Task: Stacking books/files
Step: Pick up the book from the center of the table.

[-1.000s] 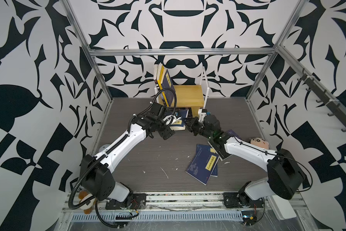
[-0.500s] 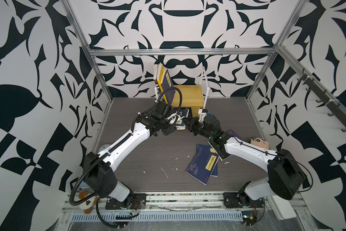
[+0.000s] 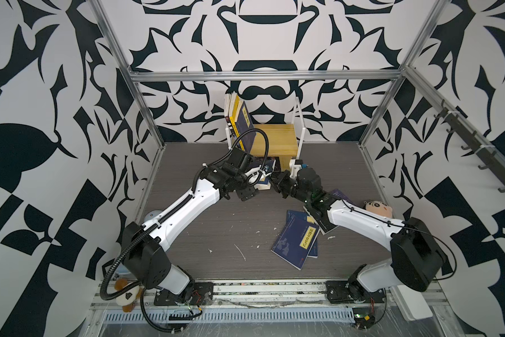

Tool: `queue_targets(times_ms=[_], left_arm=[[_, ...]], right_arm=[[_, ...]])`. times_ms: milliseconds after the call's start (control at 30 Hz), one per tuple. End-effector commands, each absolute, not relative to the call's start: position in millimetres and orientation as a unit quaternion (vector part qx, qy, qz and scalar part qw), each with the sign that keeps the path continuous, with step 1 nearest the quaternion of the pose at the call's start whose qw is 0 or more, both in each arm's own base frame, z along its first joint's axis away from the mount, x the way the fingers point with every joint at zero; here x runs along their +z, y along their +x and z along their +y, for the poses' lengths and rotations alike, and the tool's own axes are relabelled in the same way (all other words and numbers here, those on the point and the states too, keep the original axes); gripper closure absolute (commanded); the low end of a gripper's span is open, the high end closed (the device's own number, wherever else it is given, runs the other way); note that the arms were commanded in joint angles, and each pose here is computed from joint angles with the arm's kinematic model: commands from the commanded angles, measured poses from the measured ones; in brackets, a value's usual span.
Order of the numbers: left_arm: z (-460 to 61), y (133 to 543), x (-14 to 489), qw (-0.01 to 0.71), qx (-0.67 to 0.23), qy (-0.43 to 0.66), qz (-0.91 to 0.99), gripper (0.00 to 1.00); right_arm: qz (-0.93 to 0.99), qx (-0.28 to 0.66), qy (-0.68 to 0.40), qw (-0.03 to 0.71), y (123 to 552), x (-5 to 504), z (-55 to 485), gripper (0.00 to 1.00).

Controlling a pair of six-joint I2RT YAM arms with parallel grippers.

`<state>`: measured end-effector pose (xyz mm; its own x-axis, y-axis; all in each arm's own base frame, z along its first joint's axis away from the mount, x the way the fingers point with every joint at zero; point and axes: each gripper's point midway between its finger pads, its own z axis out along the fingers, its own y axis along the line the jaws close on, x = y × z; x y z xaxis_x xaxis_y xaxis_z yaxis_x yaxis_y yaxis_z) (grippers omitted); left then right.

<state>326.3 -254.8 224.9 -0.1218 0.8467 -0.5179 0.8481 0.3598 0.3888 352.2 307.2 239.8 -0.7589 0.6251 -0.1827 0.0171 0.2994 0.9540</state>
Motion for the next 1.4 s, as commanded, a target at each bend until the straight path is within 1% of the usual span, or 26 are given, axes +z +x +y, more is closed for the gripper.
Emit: queue_targets(times_ms=[0, 133, 400, 500, 633, 733, 767, 833, 867, 900, 1033, 1133, 1200, 1267, 1367], left_arm=[[-253.5, 329.8, 229.7, 0.349, 0.015, 0.570, 0.744, 0.25], [-255.8, 335.4, 234.6, 0.359, 0.034, 0.572, 0.737, 0.33], [-256.0, 343.5, 223.5, 0.361, 0.047, 0.566, 0.740, 0.37], [-257.2, 348.5, 218.8, 0.363, 0.054, 0.564, 0.739, 0.42], [-259.6, 350.7, 216.4, 0.365, 0.056, 0.560, 0.742, 0.58], [-258.1, 347.5, 219.0, 0.368, 0.054, 0.557, 0.742, 0.73], [-256.8, 346.0, 220.6, 0.369, 0.053, 0.555, 0.744, 0.80], [-254.9, 341.7, 224.6, 0.370, 0.047, 0.550, 0.747, 0.94], [-253.1, 339.1, 227.5, 0.370, 0.043, 0.547, 0.749, 1.00], [-251.3, 336.2, 229.4, 0.370, 0.037, 0.545, 0.752, 1.00], [-239.0, 318.4, 244.0, 0.358, -0.050, 0.517, 0.776, 1.00], [-219.0, 316.1, 267.5, 0.369, -0.129, 0.463, 0.796, 1.00], [-214.6, 301.5, 280.4, 0.361, -0.205, 0.455, 0.788, 1.00], [-214.5, 274.8, 288.3, 0.331, -0.277, 0.468, 0.771, 1.00], [-212.2, 257.6, 311.3, 0.331, -0.374, 0.445, 0.743, 1.00]], right_arm=[[0.726, 0.588, 0.196, 0.297, 352.1, 276.8, 310.9, 0.96], [0.726, 0.588, 0.197, 0.297, 352.3, 276.1, 310.9, 0.96], [0.722, 0.594, 0.195, 0.295, 351.6, 281.5, 312.0, 0.96], [0.722, 0.595, 0.196, 0.292, 350.8, 280.9, 312.6, 0.97], [0.719, 0.600, 0.197, 0.291, 349.3, 280.9, 312.2, 0.96], [0.716, 0.603, 0.196, 0.292, 346.8, 284.4, 310.5, 0.95], [0.715, 0.604, 0.194, 0.293, 345.3, 285.6, 309.9, 0.94], [0.715, 0.603, 0.192, 0.297, 343.4, 287.7, 307.0, 0.88], [0.716, 0.602, 0.187, 0.299, 341.8, 288.8, 305.5, 0.81], [0.717, 0.601, 0.180, 0.304, 340.4, 291.2, 303.4, 0.75], [0.713, 0.591, 0.128, 0.355, 330.7, 313.1, 285.8, 0.54], [0.713, 0.565, 0.047, 0.413, 317.6, 336.5, 272.8, 0.44], [0.712, 0.540, -0.021, 0.447, 306.0, 348.2, 268.5, 0.41], [0.694, 0.514, -0.116, 0.490, 289.2, 362.5, 269.1, 0.40], [0.658, 0.478, -0.256, 0.523, 260.5, 368.8, 275.3, 0.39]])
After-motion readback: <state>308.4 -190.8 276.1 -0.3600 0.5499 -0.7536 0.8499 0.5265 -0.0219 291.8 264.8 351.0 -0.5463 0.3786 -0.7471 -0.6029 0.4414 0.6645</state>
